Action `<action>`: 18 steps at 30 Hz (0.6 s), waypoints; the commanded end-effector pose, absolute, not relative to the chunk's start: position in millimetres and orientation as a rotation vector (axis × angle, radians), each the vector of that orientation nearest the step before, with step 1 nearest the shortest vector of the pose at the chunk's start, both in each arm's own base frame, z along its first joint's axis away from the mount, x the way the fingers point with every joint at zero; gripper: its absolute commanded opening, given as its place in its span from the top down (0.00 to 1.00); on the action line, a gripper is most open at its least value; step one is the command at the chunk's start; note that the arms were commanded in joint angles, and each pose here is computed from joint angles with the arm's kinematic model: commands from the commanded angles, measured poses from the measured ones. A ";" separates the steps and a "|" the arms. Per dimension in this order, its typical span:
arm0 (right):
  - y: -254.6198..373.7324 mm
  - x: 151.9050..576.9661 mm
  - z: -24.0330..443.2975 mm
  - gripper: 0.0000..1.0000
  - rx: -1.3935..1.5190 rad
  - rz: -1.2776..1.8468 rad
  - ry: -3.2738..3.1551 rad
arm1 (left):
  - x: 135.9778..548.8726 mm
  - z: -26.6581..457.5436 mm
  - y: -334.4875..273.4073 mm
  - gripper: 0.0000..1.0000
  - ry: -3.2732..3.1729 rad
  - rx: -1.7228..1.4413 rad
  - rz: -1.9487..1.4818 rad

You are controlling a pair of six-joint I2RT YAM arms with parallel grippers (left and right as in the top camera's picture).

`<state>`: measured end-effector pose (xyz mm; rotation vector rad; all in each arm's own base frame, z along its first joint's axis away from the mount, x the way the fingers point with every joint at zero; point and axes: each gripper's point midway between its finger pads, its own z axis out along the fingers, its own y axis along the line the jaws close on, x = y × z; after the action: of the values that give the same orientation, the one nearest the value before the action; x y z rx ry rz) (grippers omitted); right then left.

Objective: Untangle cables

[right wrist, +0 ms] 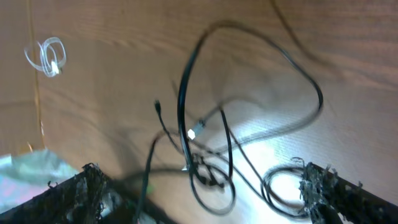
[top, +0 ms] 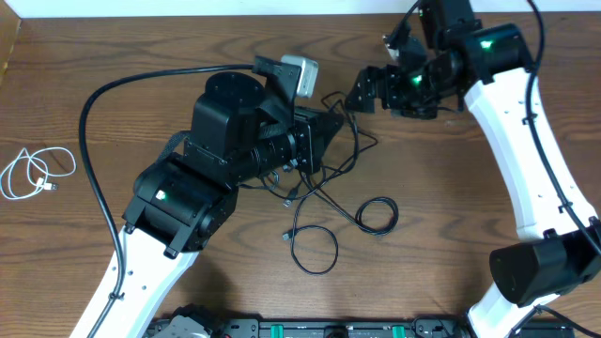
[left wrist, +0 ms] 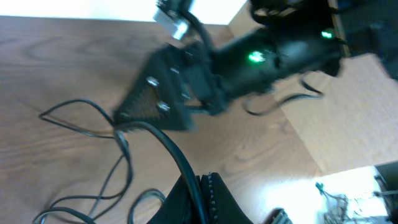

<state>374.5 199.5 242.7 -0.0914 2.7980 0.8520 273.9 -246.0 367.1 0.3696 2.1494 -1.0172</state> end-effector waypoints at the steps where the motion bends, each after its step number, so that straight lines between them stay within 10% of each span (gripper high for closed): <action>1: 200.3 382.7 244.1 0.02 0.057 0.902 2.784 | 261.9 367.1 -248.0 0.92 2.156 0.446 -1.048; 10: 197.7 386.5 234.5 0.02 0.164 0.901 2.799 | 246.2 374.5 -259.1 0.92 2.093 0.609 -1.126; 18: 206.6 358.8 193.3 0.28 0.163 0.828 2.944 | 251.9 383.5 -260.8 0.92 2.042 0.609 -1.119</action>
<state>368.2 204.5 203.9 0.1554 2.9025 0.8529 254.1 -260.6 375.0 0.5741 2.0836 -1.1141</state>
